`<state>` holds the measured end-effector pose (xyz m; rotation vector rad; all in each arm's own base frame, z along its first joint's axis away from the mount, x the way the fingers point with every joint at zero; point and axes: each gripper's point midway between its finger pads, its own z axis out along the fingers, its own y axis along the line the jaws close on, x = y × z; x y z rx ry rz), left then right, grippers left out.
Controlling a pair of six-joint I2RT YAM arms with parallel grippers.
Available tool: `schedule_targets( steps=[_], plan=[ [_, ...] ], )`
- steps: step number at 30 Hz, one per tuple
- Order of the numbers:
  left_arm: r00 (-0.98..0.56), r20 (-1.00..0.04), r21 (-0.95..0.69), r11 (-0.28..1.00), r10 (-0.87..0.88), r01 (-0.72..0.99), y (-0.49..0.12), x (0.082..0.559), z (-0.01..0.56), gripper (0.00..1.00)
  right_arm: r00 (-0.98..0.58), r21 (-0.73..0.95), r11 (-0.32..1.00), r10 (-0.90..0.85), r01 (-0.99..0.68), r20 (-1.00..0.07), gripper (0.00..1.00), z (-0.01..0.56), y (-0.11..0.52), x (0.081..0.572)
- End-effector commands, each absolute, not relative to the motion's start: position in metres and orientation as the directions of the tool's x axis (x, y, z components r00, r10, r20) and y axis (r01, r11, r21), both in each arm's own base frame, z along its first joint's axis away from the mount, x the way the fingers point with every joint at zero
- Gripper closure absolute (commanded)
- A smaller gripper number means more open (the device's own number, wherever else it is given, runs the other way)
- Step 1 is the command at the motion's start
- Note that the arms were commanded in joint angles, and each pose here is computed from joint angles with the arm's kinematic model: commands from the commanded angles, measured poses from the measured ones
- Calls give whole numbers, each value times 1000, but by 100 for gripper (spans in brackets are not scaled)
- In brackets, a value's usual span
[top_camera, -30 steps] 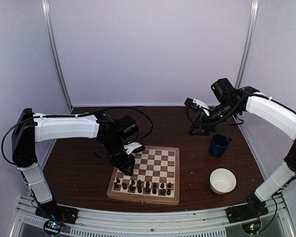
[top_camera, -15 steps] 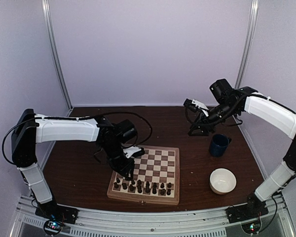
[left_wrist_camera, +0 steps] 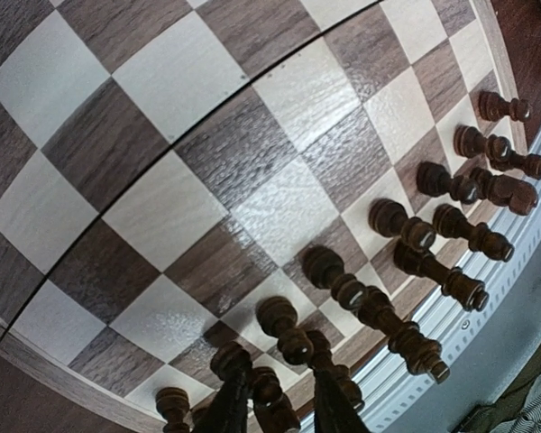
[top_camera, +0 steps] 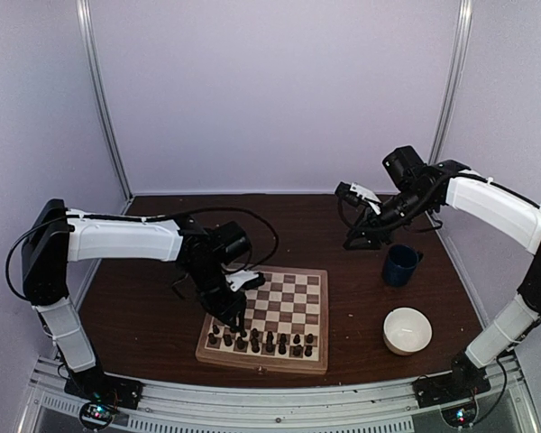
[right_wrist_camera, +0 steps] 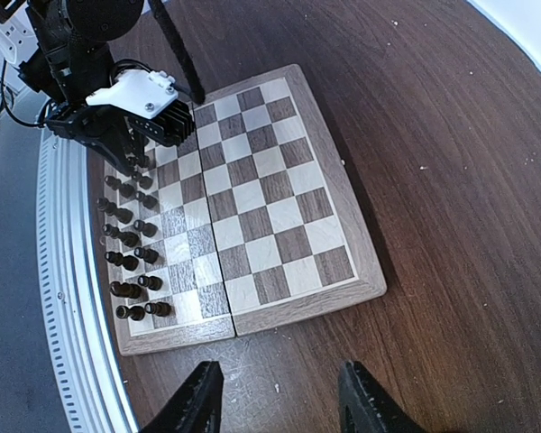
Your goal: Set up the chess pieces on the board
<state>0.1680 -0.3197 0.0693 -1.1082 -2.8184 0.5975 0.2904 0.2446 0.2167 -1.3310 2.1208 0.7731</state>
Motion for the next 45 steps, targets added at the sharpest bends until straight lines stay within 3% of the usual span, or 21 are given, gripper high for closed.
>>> schedule_targets(
  steps=[1, 33, 45],
  plan=[
    [-746, -84, -388, 668, 660, 635, -322, 166, 63, 75, -396, 207, 358, -611, -911, -686, 52, 214, 246, 291],
    [-760, -95, -361, 690, 643, 628, -313, 175, 59, 75, -403, 214, 361, -610, -908, -683, 52, 208, 246, 292],
    [-759, -115, -363, 684, 641, 633, -317, 179, 60, 67, -404, 214, 361, -609, -908, -683, 52, 207, 246, 291]
  ],
)
